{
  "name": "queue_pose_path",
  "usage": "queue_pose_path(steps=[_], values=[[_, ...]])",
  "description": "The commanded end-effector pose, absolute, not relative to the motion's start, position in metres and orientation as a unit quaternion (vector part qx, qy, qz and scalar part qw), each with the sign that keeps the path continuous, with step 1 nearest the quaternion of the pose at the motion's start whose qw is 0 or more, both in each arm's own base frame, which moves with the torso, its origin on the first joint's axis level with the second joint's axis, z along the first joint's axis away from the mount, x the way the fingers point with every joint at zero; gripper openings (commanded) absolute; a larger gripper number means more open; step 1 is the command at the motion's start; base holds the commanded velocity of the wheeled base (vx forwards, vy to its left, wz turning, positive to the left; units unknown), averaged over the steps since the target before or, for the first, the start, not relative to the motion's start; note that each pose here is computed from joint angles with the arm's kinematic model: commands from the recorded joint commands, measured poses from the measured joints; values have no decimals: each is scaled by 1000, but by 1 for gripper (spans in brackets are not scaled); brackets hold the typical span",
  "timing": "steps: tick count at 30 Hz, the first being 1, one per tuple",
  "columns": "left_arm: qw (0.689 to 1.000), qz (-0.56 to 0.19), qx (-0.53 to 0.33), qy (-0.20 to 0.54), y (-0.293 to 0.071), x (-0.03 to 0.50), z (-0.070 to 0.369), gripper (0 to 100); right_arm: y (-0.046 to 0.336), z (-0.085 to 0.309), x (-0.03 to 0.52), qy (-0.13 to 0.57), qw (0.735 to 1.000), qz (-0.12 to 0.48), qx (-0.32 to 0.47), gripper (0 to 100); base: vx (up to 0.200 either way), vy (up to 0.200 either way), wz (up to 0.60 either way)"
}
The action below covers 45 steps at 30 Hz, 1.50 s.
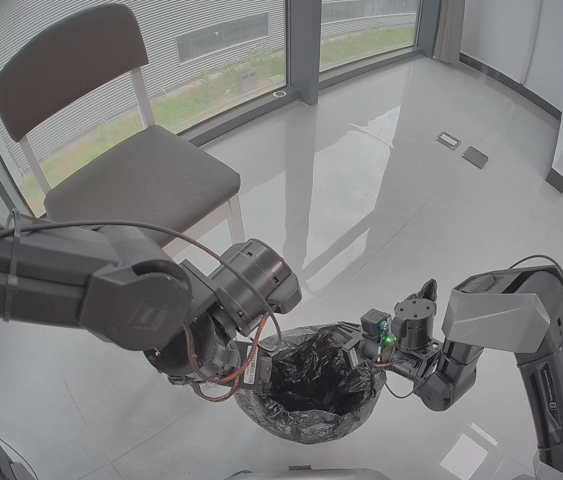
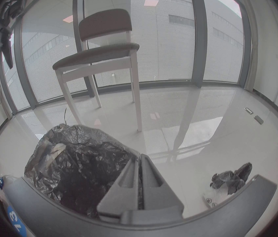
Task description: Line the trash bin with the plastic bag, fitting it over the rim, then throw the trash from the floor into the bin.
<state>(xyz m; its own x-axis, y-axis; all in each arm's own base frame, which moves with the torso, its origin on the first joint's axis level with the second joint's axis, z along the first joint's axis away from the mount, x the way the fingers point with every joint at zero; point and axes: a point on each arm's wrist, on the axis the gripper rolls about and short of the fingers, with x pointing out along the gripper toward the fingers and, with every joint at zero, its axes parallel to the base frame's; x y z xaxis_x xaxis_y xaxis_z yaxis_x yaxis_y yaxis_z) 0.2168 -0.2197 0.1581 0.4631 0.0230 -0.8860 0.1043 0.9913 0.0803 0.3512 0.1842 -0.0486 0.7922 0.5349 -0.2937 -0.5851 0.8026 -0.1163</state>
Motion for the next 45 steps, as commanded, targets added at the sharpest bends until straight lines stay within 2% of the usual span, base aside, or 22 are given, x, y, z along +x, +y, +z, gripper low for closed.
queue_pose_path(steps=[1,11,21,22,29,37,45], values=[[855,-26,57,514,-218,212,164,100,188,-41,359,100,945,296,-100,0,0,0,0],[853,-19,50,519,-212,206,171,100,184,-34,384,58,953,279,-103,0,0,0,0],[853,-17,49,520,-212,205,172,100,187,-51,388,65,952,280,-105,0,0,0,0],[852,-17,49,521,-212,204,171,100,188,-52,389,64,952,281,-104,100,0,0,0],[849,-13,54,525,-211,203,170,100,192,-49,390,59,952,283,-99,100,0,0,0],[837,-10,79,541,-219,207,150,100,184,-57,373,92,950,280,-103,100,0,0,0],[834,-13,87,545,-225,206,143,100,178,-55,371,94,951,275,-103,100,0,0,0]])
